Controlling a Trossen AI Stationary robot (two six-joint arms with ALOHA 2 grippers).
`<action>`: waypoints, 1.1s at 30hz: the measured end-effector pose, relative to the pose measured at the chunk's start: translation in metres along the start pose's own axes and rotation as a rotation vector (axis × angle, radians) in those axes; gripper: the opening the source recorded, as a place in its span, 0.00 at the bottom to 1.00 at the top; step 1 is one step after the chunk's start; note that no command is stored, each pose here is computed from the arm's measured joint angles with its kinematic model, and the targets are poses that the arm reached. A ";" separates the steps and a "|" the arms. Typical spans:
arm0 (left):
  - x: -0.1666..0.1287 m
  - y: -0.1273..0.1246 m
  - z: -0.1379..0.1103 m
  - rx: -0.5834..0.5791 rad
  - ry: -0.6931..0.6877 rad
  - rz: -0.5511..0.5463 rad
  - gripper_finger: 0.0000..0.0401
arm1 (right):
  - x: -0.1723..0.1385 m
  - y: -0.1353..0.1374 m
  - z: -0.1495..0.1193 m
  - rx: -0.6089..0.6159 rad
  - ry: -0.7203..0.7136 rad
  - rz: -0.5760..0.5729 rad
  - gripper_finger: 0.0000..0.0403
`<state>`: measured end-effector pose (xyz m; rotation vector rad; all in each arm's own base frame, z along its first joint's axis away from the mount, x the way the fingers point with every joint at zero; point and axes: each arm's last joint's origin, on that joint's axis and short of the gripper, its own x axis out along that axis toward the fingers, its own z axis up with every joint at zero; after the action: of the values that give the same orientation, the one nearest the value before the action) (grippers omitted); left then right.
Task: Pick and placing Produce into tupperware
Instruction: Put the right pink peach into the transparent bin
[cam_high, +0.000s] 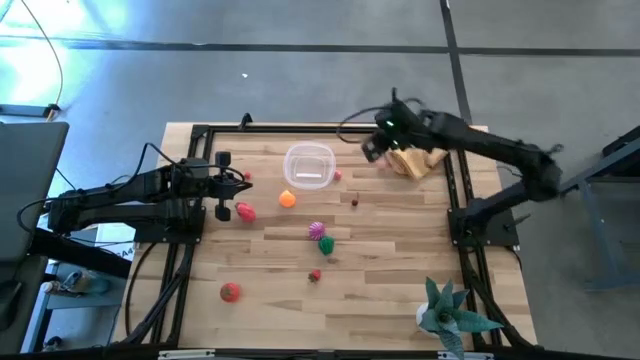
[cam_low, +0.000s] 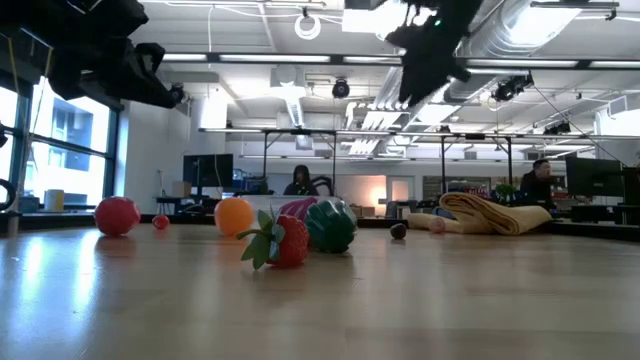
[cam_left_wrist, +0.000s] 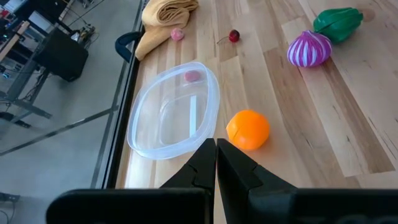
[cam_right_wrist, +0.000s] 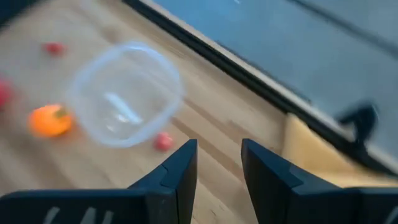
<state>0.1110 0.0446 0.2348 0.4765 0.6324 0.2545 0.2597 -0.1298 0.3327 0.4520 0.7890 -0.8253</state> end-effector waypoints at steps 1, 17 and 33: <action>0.000 0.000 0.000 0.000 0.000 0.000 0.01 | 0.008 -0.001 0.005 0.039 0.042 -0.028 0.29; 0.000 0.000 0.000 0.000 0.000 0.000 0.01 | 0.135 -0.008 -0.012 0.301 0.583 -0.303 0.29; 0.000 0.000 0.000 0.000 0.000 0.000 0.01 | 0.154 -0.018 -0.023 0.431 0.545 -0.380 0.29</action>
<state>0.1110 0.0446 0.2349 0.4766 0.6322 0.2546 0.3013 -0.1993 0.1991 0.9547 1.2273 -1.2596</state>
